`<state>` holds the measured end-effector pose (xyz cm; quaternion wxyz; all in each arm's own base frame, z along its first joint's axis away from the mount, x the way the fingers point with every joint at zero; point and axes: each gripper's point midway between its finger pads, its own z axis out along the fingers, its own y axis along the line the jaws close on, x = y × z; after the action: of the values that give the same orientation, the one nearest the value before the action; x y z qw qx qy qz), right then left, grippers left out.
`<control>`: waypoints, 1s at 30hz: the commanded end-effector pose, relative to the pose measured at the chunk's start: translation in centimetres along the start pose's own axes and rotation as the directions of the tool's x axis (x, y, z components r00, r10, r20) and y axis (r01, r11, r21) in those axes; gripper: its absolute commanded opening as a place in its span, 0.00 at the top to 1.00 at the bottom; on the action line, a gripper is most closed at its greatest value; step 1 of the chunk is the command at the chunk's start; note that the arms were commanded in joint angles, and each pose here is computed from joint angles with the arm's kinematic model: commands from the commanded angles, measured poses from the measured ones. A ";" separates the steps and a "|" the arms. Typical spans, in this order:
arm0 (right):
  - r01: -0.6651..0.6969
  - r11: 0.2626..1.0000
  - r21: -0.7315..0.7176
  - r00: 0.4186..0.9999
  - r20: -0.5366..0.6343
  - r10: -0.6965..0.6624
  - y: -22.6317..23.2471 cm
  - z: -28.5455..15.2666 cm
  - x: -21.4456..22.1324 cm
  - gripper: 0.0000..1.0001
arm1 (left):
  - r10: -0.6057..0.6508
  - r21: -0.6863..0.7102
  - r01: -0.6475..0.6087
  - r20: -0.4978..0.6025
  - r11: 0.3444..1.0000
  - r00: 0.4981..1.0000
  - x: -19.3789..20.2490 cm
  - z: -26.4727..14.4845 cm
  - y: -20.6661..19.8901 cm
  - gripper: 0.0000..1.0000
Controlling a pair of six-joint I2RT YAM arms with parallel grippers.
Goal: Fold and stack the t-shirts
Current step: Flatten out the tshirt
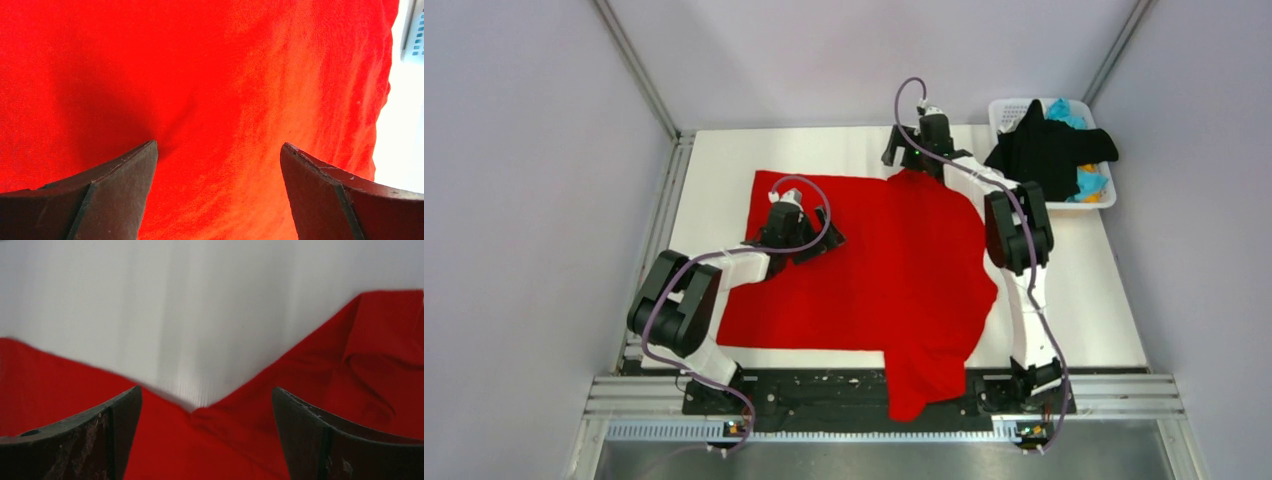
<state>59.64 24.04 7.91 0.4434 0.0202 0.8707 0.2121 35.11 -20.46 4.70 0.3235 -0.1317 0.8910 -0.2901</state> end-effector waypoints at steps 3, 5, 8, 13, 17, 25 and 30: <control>0.009 0.995 -0.095 1.000 -0.025 -0.011 4.4 -5.8 1.0 0.02 | -0.034 -0.151 0.013 -0.134 0.988 0.990 4.6 -0.6 4.5 0.01; 0.022 0.996 -0.092 0.999 -0.047 -0.027 4.5 -6.0 2.5 0.02 | -0.037 -0.143 0.017 -0.139 0.990 0.990 4.8 -0.5 4.4 0.01; 0.020 0.998 -0.056 0.996 -0.084 -0.025 3.5 -5.3 4.2 0.02 | -0.039 -0.148 0.018 -0.138 0.989 0.990 4.8 -0.5 4.5 0.01; 0.032 0.999 0.012 0.999 -0.041 -0.032 2.2 -3.2 3.4 0.02 | -0.034 -0.159 0.013 -0.129 0.987 0.991 4.8 -0.9 4.8 0.01; 0.046 0.995 0.089 0.999 -0.006 -0.045 0.4 -0.8 2.5 0.02 | -0.031 -0.174 0.009 -0.125 0.985 0.992 4.9 -0.9 5.3 0.01; 0.058 0.991 0.123 0.977 0.198 -0.082 -1.1 3.4 -4.2 0.02 | -0.030 -0.182 0.004 -0.142 0.983 0.989 5.5 -0.7 5.7 0.01; 0.130 0.989 0.069 0.913 0.380 -0.146 1.5 4.2 -10.3 0.02 | -0.032 -0.171 0.005 -0.155 0.985 0.987 5.7 -0.7 5.5 0.01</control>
<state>64.95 24.53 6.94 0.5112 0.0225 0.8452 0.1541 34.96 -20.32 4.68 0.3321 -0.1327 0.8873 -0.2913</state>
